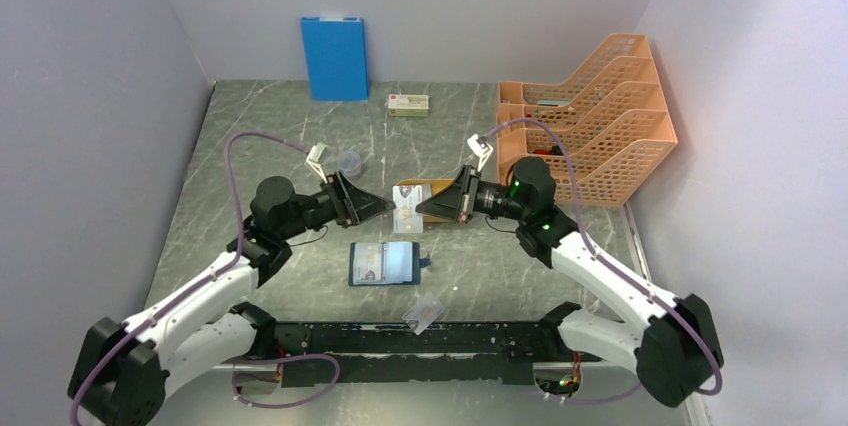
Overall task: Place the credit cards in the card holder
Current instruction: Pick up the credit card from the storage box.
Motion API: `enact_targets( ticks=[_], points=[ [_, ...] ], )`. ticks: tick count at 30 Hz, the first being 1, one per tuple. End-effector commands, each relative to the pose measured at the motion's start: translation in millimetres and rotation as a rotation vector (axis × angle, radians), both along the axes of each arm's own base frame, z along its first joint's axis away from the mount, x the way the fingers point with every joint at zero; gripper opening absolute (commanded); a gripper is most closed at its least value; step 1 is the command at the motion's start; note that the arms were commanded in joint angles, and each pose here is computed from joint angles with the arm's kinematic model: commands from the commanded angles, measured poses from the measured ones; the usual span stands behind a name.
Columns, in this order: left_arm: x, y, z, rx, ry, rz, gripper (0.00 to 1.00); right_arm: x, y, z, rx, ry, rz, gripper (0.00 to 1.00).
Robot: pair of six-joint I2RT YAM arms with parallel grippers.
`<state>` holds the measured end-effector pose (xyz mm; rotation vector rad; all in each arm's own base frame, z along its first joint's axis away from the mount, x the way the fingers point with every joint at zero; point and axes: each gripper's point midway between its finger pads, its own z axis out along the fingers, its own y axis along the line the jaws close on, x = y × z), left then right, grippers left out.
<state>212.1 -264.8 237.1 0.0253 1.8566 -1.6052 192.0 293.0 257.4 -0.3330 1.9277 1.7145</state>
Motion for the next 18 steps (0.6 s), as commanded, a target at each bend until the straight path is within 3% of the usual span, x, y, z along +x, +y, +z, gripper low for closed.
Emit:
enact_targets(
  ticks=[1,6,11,18],
  points=[
    [2,22,-16,0.223,-0.041,0.086,0.65,4,-16,-22,-0.134,-0.02,-0.112,0.0],
    [-6,49,-42,0.425,-0.049,0.145,0.68,-1,-32,-66,-0.281,0.051,-0.18,0.0],
    [-24,34,-76,0.569,-0.035,0.112,0.74,-5,-48,-102,-0.387,0.116,-0.242,0.0],
    [-32,-8,-118,0.82,-0.037,0.052,0.64,-13,-56,-115,-0.41,0.143,-0.254,0.0]
  ],
)
